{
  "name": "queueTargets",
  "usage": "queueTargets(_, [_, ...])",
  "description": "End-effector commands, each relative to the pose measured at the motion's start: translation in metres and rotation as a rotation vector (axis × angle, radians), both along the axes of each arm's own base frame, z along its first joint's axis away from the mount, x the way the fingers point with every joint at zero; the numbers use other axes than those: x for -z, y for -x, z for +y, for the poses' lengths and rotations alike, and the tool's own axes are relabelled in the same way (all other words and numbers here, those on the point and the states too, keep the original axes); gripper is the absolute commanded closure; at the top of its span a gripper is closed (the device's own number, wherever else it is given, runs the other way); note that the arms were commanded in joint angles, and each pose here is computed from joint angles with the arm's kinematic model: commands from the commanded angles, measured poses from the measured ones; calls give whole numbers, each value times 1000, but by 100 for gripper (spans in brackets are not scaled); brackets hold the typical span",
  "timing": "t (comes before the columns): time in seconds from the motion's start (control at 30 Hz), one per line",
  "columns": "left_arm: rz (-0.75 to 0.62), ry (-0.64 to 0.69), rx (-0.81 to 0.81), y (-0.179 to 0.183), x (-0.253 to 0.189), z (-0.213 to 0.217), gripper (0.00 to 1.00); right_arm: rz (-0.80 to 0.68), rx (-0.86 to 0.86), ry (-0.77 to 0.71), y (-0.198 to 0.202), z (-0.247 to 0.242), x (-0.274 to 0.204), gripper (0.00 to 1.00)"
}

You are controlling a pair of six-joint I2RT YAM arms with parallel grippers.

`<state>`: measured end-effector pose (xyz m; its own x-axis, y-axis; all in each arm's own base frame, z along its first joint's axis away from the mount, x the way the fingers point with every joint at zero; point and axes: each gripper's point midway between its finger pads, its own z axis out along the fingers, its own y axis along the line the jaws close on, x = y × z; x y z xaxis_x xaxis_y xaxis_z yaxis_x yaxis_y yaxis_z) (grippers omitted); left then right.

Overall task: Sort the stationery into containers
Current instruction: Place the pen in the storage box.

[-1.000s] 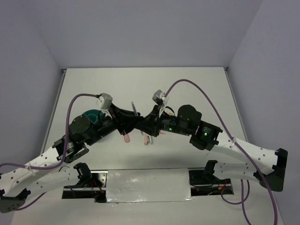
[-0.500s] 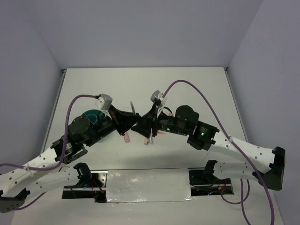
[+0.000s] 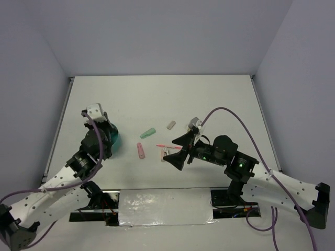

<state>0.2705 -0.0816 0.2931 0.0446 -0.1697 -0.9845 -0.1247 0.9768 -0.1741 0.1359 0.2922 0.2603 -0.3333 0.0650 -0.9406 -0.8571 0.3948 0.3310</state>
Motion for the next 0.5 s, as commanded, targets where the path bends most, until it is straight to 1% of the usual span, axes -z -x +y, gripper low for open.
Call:
queueTargets(0.0, [-49, 22, -333, -12, -11, 73, 100, -49, 31, -60, 0, -12, -20, 0])
queueTargets(0.03, [-51, 67, -365, -17, -6, 81, 100, -48, 25, -62, 2, -13, -19, 0])
queueTargets(0.07, [-39, 78, -458, -17, 3, 103, 100, -57, 22, -77, 5, -16, -24, 0])
queueTargets(0.1, [-18, 121, -497, -21, 16, 109, 100, -52, 19, -77, 6, -17, -21, 0])
queueTargets(0.17, [10, 137, -572, -21, 30, 122, 100, -56, 21, -87, 8, -21, -22, 0])
queueTargets(0.47, [41, 172, -550, -20, 69, 120, 100, -58, 31, -64, 9, -27, -12, 0])
